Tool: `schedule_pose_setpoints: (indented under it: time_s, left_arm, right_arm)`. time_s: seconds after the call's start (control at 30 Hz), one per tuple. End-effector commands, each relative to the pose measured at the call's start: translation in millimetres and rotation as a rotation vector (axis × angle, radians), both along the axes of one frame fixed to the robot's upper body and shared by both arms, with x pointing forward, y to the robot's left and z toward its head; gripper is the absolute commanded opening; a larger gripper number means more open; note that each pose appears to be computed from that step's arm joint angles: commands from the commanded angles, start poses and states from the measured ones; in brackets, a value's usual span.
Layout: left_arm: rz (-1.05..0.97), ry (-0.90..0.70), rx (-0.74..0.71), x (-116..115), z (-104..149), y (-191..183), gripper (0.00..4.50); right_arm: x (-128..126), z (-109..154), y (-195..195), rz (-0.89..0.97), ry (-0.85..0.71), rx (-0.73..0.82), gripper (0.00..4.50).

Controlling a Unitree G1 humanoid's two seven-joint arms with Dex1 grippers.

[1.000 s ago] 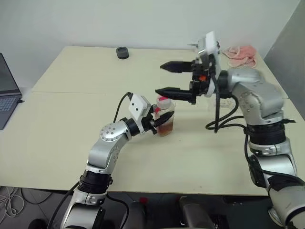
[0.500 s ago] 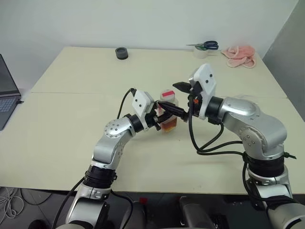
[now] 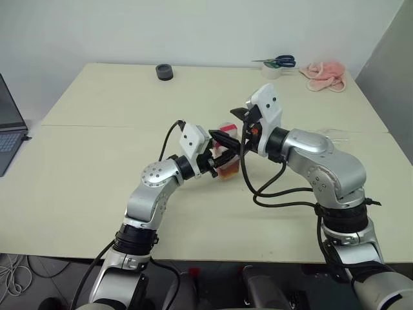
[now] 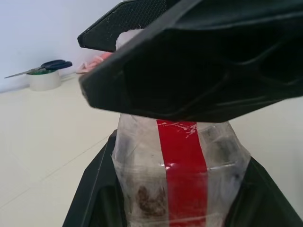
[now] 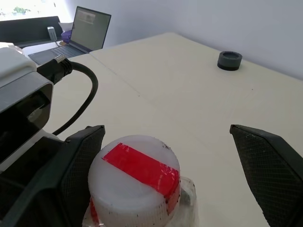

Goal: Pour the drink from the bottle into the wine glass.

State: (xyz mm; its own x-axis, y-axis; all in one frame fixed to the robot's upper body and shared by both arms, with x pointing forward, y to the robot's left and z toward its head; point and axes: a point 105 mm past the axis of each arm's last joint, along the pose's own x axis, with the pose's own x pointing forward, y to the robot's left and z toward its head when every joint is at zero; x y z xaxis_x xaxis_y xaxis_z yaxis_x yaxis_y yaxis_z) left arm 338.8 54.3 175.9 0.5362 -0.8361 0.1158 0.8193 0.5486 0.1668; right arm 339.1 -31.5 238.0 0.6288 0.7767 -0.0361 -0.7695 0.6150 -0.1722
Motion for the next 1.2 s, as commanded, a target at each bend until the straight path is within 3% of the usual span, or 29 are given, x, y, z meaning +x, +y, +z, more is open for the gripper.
schedule_pose_setpoints:
  time_s: [0.03,0.7,0.93,1.2]
  left_arm:
    - [-0.016,-0.069,-0.026,-7.5,16.6,-2.2,1.83]
    - [-0.012,-0.059,-0.016,-7.9,13.9,0.3,1.83]
    - [-0.004,-0.061,-0.012,-6.6,14.2,2.4,1.82]
    - [0.002,-0.062,-0.013,-5.9,14.7,3.1,1.82]
  right_arm:
    - [3.4,16.5,-15.1,-0.04,-0.071,0.004,4.5]
    - [-11.6,9.3,-54.8,0.032,-0.017,-0.073,4.5]
    - [-29.1,18.7,-33.7,0.15,-0.029,-0.037,4.5]
    - [-34.8,11.9,-9.9,0.195,-0.022,-0.028,4.5]
